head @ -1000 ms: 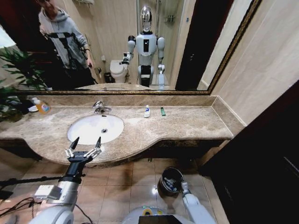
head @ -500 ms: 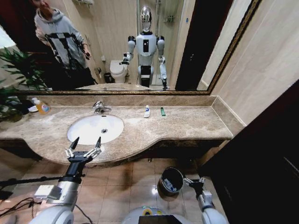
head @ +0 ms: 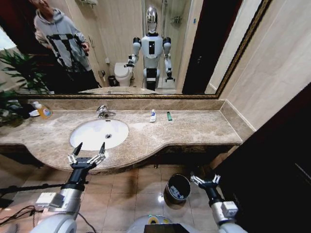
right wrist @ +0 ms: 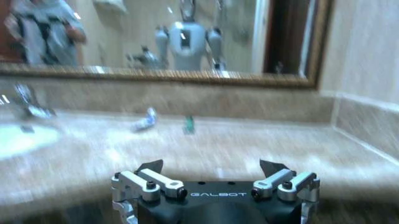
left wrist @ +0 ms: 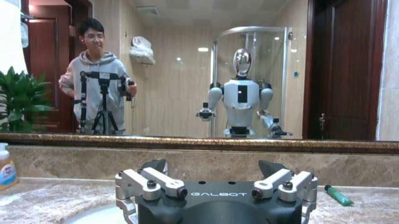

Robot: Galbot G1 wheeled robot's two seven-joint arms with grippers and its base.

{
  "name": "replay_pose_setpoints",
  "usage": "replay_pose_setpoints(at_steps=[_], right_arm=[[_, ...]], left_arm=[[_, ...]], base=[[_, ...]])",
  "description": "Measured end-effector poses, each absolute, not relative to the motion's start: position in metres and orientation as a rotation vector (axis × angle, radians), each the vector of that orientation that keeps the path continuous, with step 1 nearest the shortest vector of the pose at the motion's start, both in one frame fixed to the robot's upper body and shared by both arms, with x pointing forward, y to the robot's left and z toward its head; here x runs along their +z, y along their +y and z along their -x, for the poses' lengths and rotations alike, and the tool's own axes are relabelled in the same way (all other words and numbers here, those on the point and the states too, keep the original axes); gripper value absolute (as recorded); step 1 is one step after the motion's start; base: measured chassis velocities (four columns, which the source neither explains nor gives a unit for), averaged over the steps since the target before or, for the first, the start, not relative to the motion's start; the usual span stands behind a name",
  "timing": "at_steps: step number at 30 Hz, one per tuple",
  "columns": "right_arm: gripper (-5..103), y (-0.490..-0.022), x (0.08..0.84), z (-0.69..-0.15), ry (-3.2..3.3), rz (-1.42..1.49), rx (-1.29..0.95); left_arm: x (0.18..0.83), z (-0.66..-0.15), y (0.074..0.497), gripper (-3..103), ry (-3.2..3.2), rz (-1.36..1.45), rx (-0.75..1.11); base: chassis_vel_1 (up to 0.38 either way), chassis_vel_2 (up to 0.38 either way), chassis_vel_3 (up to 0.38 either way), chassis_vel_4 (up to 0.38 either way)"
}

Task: Pick up the trash from the sink and place it in the trash bin.

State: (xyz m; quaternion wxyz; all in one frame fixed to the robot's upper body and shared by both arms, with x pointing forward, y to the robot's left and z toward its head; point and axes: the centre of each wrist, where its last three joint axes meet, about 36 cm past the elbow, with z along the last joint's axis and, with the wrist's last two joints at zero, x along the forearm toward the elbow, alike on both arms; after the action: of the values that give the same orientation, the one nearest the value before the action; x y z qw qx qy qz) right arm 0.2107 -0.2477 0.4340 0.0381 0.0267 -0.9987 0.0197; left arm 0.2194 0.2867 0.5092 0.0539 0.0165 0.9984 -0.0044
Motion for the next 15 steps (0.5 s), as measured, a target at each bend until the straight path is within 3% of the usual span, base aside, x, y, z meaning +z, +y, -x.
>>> replay_pose_setpoints(at_steps=[6,15], right_arm=[[100,-0.242,0.488,-0.259,-3.123,-0.275,-0.051],[100,-0.243,0.482,-0.343,-3.106,-0.484,-0.030]], left_arm=[[0.509,-0.219,0.287,100,3.033,-0.050,-0.013],[0.509,-0.219,0.287,100,3.033,-0.050,-0.013]], base=[[0.000,0.000,0.000,0.000],[0.000,0.000,0.000,0.000]])
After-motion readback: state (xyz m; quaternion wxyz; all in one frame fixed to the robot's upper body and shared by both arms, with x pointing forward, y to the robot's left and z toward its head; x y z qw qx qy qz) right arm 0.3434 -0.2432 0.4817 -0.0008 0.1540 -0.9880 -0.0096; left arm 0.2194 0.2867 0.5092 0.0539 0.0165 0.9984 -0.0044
